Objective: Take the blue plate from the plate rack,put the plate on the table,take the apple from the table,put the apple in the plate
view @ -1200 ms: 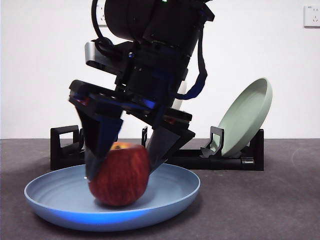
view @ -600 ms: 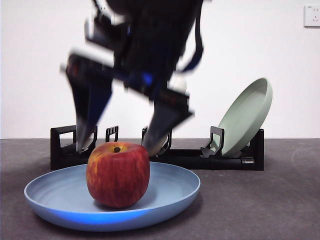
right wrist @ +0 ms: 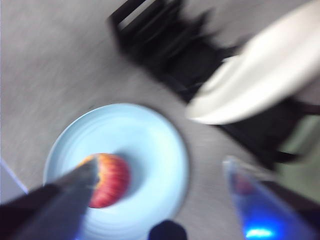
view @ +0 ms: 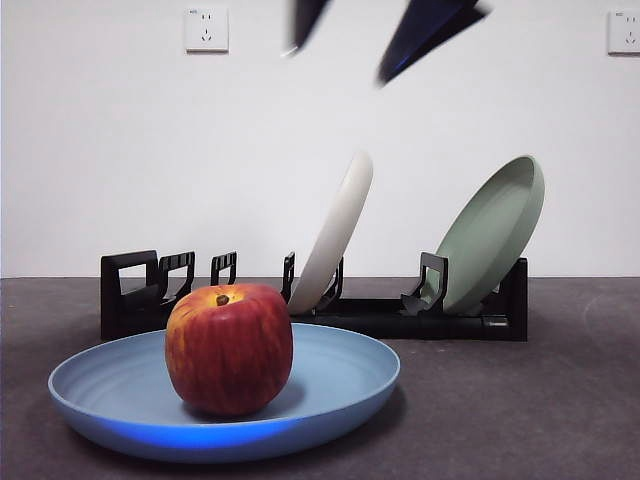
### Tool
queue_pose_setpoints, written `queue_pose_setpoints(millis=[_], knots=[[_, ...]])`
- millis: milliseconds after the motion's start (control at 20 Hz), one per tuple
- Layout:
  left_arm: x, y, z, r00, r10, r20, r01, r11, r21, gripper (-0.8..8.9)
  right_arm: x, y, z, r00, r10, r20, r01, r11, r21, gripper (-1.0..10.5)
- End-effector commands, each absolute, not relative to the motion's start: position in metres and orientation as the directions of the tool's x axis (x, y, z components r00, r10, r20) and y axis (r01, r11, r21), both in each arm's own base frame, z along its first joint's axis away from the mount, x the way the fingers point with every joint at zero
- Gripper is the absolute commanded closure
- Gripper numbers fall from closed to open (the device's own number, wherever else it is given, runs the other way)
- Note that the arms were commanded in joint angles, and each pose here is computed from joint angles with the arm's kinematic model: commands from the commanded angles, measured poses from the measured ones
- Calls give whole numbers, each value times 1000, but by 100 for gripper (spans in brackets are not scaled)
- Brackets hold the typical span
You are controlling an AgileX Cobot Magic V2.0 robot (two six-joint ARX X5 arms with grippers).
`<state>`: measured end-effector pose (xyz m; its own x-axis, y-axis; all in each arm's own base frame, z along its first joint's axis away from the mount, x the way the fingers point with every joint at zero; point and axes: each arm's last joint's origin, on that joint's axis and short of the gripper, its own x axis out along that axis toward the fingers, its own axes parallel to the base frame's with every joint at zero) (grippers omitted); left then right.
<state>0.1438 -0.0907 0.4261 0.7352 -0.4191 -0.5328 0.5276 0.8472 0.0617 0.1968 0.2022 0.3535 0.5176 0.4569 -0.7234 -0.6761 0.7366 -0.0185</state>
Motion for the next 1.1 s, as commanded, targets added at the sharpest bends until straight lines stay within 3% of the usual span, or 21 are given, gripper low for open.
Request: queue_pose_setpoints(millis=[50, 350, 600, 850, 950, 1100], knots=[[144, -91, 427, 727, -445, -523, 554, 830, 64, 798, 187, 178, 372, 564, 460, -686, -664, 747, -44, 956], [144, -93, 425, 706, -480, -520, 589, 806, 54, 822, 166, 132, 397, 651, 460, -604, -613, 788, -61, 958], [154, -99, 387, 704, -488, -515, 587, 809, 35, 822, 157, 112, 365, 667, 430, -609, -575, 816, -53, 958], [148, -95, 324, 733, -499, -461, 547, 836, -36, 822, 141, 95, 319, 673, 475, -566, -566, 824, 18, 958], [143, -92, 317, 753, -519, -405, 549, 834, -47, 822, 138, 91, 315, 683, 468, -561, -559, 829, 12, 958], [140, -91, 318, 746, -516, -420, 540, 838, -71, 816, 138, 91, 316, 681, 473, -559, -542, 839, 51, 957]])
